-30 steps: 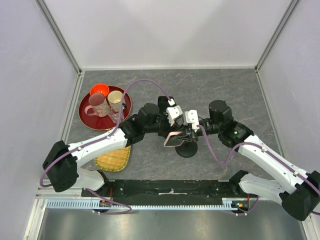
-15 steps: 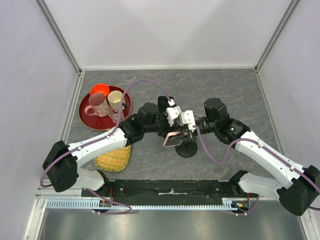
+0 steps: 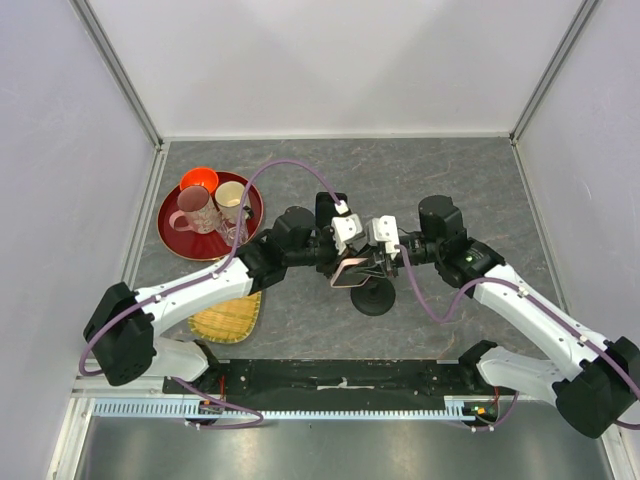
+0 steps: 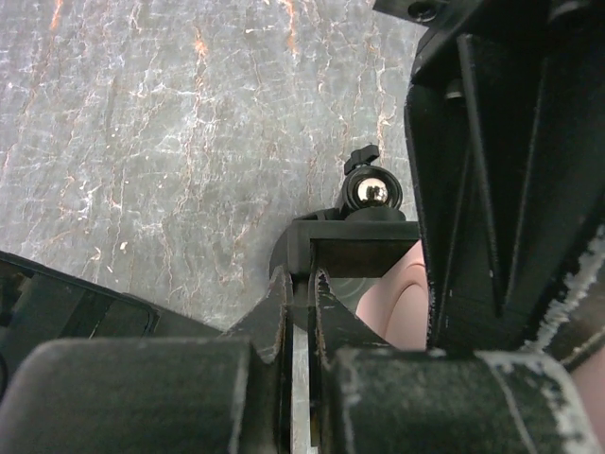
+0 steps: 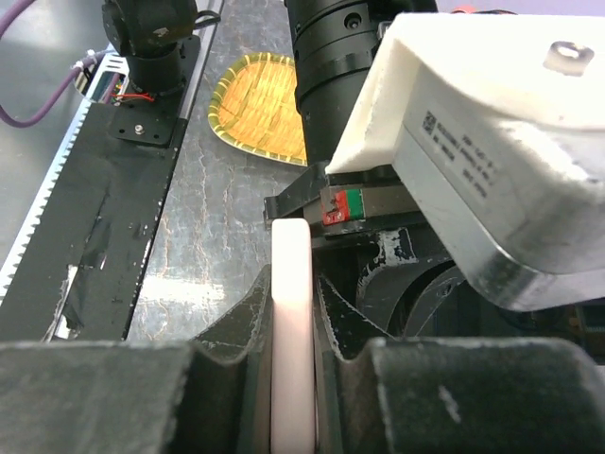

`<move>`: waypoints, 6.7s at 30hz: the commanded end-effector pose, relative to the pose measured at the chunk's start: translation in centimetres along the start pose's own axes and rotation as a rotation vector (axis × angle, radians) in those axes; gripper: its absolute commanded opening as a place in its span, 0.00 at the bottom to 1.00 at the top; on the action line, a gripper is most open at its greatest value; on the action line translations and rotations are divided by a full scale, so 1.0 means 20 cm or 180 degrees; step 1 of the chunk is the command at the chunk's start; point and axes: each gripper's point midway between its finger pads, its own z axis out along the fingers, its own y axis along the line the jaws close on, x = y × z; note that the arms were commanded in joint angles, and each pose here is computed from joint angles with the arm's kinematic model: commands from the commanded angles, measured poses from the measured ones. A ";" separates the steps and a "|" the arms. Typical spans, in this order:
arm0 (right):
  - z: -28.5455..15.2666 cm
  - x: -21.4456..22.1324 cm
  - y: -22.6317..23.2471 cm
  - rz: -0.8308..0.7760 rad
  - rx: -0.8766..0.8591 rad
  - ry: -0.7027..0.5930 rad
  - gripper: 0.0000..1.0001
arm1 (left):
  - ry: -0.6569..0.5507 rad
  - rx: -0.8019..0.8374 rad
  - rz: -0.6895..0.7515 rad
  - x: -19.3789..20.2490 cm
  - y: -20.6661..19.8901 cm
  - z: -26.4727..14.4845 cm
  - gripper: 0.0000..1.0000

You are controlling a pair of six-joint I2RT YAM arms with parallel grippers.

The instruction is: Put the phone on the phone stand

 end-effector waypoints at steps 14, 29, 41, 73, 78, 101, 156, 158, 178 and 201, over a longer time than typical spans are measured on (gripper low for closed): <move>-0.19 0.05 -0.24 0.1197 0.1642 0.0445 0.00 | -0.0317 -0.1565 -0.0407 -0.10 0.31 -0.13 0.02; -0.81 0.32 -0.22 0.1729 0.3957 0.1511 0.00 | -0.0423 -0.2688 -0.0738 -0.01 0.45 -0.30 0.02; -0.65 0.35 -0.35 0.1492 0.3886 0.1996 0.00 | 0.0121 -0.2014 -0.0813 0.01 0.27 -0.21 0.02; -0.40 0.37 -0.22 0.1616 0.3135 0.1838 0.00 | 0.0466 -0.1486 -0.1528 -0.11 -0.05 -0.58 0.42; -0.39 0.36 -0.23 0.1707 0.3038 0.1753 0.00 | 0.0481 -0.1669 -0.1551 -0.04 -0.04 -0.71 0.46; -0.84 0.20 -0.19 0.1962 0.4187 0.1690 0.75 | -0.0255 -0.0669 -0.1669 -0.45 0.02 -0.43 0.52; -0.56 -0.06 -0.42 0.1775 0.4767 0.0142 0.00 | -0.0489 -0.1677 -0.1014 -0.30 0.38 -0.65 0.47; -0.57 -0.04 -0.46 0.1697 0.4684 0.0199 0.00 | -0.0475 -0.1676 -0.1018 -0.29 0.38 -0.65 0.47; -0.57 -0.19 -0.37 0.1624 0.3742 0.0306 0.52 | -0.0483 -0.1055 -0.0986 -0.30 0.26 -0.52 0.46; -0.63 0.26 0.00 0.2381 0.3432 0.1662 0.74 | -0.0501 0.0110 -0.1030 -0.35 -0.01 -0.40 0.44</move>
